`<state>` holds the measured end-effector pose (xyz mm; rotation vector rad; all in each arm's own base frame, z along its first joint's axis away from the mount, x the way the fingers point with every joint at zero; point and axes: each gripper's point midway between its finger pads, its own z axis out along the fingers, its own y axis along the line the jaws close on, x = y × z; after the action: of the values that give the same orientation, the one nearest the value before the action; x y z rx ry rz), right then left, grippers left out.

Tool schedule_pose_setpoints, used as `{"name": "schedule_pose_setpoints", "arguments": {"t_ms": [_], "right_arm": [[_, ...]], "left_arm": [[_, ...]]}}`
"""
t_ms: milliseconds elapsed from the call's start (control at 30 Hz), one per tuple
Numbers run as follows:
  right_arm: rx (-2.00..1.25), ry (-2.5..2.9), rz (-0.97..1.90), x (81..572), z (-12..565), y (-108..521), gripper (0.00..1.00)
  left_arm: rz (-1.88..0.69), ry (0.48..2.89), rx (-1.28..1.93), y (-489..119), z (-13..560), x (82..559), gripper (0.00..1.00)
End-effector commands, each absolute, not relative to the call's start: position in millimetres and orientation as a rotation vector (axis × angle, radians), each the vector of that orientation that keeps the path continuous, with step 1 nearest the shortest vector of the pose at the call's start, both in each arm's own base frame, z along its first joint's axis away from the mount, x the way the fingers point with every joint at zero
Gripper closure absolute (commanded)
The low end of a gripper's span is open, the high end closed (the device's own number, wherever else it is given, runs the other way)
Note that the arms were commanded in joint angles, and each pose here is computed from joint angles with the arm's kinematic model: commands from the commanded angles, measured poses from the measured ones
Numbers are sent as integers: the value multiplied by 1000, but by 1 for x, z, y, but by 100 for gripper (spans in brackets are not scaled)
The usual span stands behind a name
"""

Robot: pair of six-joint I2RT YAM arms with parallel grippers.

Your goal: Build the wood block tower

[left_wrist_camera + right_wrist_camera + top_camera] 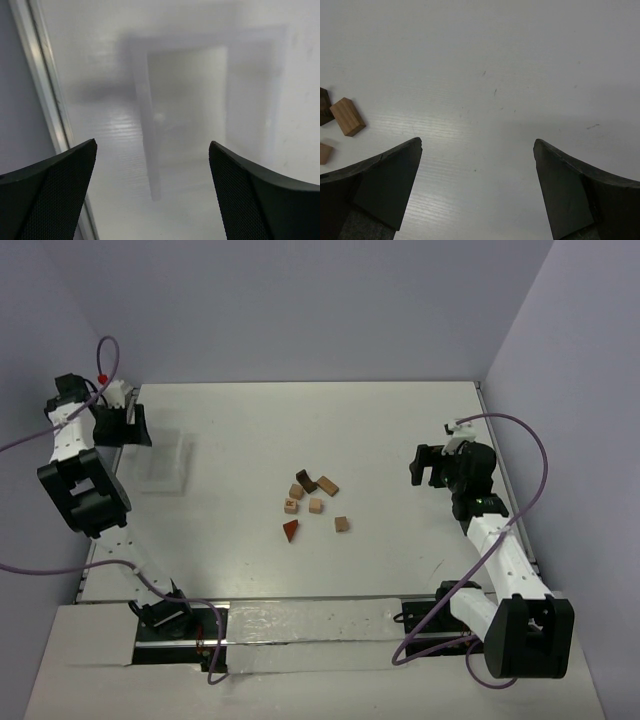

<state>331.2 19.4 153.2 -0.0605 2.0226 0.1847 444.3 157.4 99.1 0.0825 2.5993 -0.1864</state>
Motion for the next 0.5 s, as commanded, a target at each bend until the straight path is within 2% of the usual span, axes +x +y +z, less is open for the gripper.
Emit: {"name": "schedule_pose_setpoints", "arguments": {"t_ms": [0,133,267,333,467], "right_arm": [[-68,1930,184,335,188,19,0],[-81,1903,189,331,196,21,0],[-111,1898,215,329,198,27,0],[-119,1899,221,328,198,28,0],[-138,1901,233,327,196,31,0]], "left_arm": [[-206,2351,171,141,215,463,1],[-115,2205,285,107,290,456,1],[-64,2128,463,50,313,433,1],[-76,2134,568,12,296,421,2],[-223,2117,749,-64,255,386,16]]}}
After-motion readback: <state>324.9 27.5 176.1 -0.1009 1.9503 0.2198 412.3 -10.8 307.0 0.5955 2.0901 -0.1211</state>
